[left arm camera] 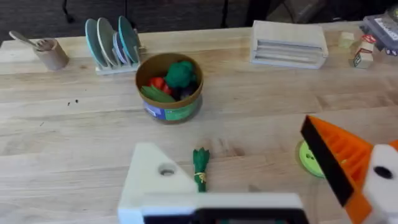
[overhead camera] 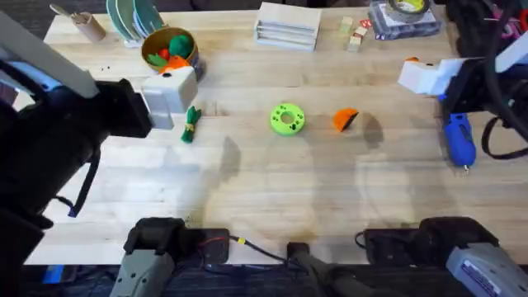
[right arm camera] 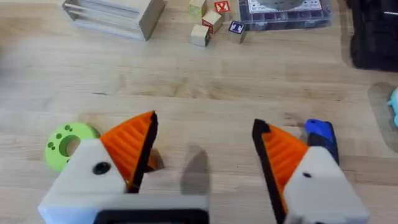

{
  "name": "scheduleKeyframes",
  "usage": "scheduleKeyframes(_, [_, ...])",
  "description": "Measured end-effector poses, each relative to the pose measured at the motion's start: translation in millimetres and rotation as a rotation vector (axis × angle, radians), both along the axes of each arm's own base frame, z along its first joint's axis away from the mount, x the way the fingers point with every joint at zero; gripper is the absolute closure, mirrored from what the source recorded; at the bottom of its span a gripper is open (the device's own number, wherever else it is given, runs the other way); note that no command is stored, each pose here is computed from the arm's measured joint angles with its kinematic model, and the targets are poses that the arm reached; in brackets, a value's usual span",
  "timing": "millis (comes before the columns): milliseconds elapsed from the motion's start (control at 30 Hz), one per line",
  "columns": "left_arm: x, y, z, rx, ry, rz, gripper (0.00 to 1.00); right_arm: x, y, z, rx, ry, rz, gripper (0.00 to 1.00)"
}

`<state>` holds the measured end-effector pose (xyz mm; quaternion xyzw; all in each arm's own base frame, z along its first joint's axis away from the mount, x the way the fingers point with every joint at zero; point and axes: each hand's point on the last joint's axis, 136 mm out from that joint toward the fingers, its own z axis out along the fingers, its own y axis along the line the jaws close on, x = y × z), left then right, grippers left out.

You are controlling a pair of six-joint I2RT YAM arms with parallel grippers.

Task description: Pick up the gripper from the table and insert it into the empty holder that is missing its gripper. Then pick up a screw, insert it into the mounting hole, and use the screwdriver to tighten it. Finally, clean up the table by picking up the vegetable and placing it into the bucket.

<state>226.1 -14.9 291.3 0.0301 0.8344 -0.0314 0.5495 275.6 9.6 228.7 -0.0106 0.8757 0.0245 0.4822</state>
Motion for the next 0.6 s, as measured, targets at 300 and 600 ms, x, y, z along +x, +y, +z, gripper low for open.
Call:
scheduleKeyframes(300, [4.7, -10.6, 16.5, -0.002, -0.097, -0.046, 0.007, 0.0, 0.0, 0.0, 0.000, 0.000, 0.000, 0.035])
scheduleKeyframes(600, [-4.8, -17.7, 6.5, -0.013, -0.312, -0.079, 0.007, -0.1, 0.0, -0.1, 0.000, 0.000, 0.000, 0.035])
